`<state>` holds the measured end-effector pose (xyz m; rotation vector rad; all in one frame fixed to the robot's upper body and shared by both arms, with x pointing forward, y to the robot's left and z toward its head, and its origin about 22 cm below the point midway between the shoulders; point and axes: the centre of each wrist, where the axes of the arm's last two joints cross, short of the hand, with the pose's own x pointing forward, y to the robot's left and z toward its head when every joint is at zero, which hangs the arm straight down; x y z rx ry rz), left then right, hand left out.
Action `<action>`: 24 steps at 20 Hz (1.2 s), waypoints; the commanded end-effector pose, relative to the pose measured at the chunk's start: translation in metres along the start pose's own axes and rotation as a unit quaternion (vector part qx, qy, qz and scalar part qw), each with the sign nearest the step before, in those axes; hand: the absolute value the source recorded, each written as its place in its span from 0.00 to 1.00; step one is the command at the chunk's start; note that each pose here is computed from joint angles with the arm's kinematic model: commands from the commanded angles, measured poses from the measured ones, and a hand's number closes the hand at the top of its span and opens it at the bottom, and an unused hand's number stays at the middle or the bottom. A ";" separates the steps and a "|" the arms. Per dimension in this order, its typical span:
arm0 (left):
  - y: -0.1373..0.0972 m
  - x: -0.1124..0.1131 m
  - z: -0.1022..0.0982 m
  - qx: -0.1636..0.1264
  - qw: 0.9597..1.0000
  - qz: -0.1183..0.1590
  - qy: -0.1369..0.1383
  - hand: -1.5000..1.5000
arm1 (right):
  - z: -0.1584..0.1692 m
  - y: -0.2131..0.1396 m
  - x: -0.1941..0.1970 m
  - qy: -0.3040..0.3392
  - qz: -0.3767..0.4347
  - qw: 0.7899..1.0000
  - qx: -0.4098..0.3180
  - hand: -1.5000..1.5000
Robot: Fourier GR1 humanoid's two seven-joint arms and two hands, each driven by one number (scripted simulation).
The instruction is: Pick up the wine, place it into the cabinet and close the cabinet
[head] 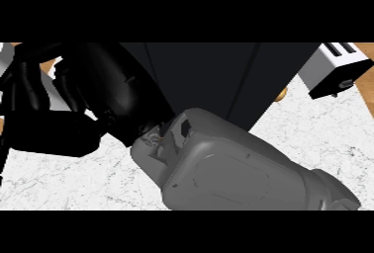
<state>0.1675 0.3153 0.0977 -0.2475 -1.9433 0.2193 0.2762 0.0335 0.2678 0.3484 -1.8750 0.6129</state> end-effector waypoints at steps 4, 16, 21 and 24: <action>-0.003 -0.004 -0.010 0.004 1.000 -0.005 -0.004 0.00 | -0.040 -0.041 -0.048 0.019 0.008 0.999 -0.028 1.00; 0.000 -0.002 -0.007 -0.006 1.000 -0.015 0.007 0.00 | -0.044 -0.098 -0.087 0.036 0.051 0.997 -0.048 1.00; 0.004 -0.005 -0.011 -0.005 1.000 -0.011 0.000 0.00 | -0.043 -0.118 -0.088 0.033 0.069 0.996 -0.053 1.00; -0.001 0.000 -0.017 -0.004 1.000 -0.009 -0.008 0.00 | -0.044 -0.122 -0.087 0.022 0.075 0.995 -0.060 1.00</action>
